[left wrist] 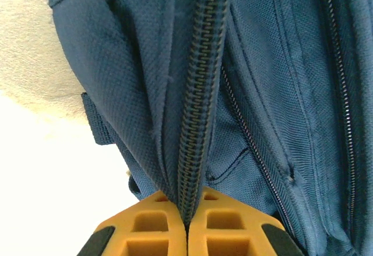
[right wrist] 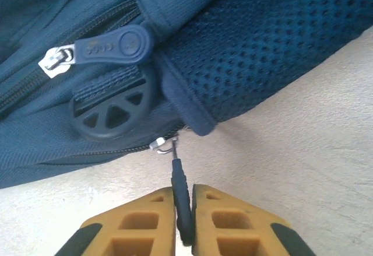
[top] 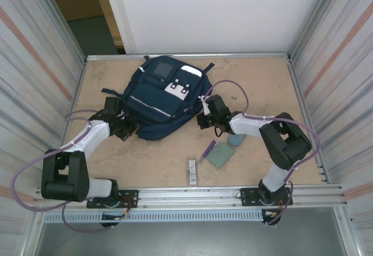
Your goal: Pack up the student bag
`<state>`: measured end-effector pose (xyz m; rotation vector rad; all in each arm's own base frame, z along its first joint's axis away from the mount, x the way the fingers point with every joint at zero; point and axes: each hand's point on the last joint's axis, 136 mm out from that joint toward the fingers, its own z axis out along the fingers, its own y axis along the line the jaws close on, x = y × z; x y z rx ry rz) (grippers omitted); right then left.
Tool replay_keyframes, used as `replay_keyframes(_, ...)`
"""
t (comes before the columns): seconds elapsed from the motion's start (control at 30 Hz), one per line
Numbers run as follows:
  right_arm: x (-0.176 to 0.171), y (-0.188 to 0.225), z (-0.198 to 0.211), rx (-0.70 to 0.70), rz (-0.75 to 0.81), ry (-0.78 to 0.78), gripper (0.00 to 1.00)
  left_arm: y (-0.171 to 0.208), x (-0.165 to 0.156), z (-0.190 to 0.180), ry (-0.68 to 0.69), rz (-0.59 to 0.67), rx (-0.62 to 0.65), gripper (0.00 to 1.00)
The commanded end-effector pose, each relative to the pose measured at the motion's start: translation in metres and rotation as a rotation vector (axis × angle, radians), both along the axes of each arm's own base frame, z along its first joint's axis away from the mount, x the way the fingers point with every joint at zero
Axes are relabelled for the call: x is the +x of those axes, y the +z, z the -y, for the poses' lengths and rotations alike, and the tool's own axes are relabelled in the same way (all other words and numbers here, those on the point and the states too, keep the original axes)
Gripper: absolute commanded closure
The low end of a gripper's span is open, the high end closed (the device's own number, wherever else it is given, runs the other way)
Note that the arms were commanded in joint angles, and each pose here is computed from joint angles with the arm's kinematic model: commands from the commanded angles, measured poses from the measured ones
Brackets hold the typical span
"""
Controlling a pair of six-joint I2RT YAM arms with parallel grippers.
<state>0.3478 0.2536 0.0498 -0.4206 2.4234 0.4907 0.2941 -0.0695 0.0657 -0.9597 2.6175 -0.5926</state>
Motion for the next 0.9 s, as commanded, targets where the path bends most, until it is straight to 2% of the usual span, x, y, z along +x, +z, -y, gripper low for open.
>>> replay_keyframes(0.0,0.01,-0.007,0.024,-0.067,-0.017,-0.093,0.76,0.0,0.0,-0.012,-0.011,0.029,0.043,0.97)
replay_keyframes(0.07,0.008,-0.001,0.023,-0.067,-0.015,-0.088,0.66,0.008,0.004,-0.011,-0.038,0.076,0.032,0.81)
replay_keyframes(0.27,0.002,0.046,0.037,-0.157,0.098,-0.121,0.5,0.068,0.02,-0.021,-0.118,0.239,0.105,0.57)
replay_keyframes(0.4,0.008,0.087,0.062,-0.231,0.218,-0.205,0.46,0.1,0.033,-0.014,-0.165,0.305,0.093,0.53)
replay_keyframes(0.5,0.012,0.119,0.08,-0.23,0.28,-0.275,0.42,0.104,0.04,-0.009,-0.123,0.269,0.06,0.53)
replay_keyframes(0.63,0.013,0.164,0.105,-0.242,0.283,-0.345,0.33,0.097,0.048,0.005,-0.109,0.218,0.04,0.52)
replay_keyframes(0.67,0.012,0.176,0.111,-0.258,0.297,-0.36,0.21,0.093,0.049,0.008,-0.103,0.199,0.035,0.52)
replay_keyframes(0.7,0.013,0.184,0.118,-0.276,0.312,-0.381,0.0,0.09,0.051,0.01,-0.097,0.188,0.032,0.51)
replay_keyframes(0.87,0.004,0.215,0.158,-0.342,0.393,-0.518,0.01,0.073,0.065,0.027,-0.102,0.134,0.044,0.5)
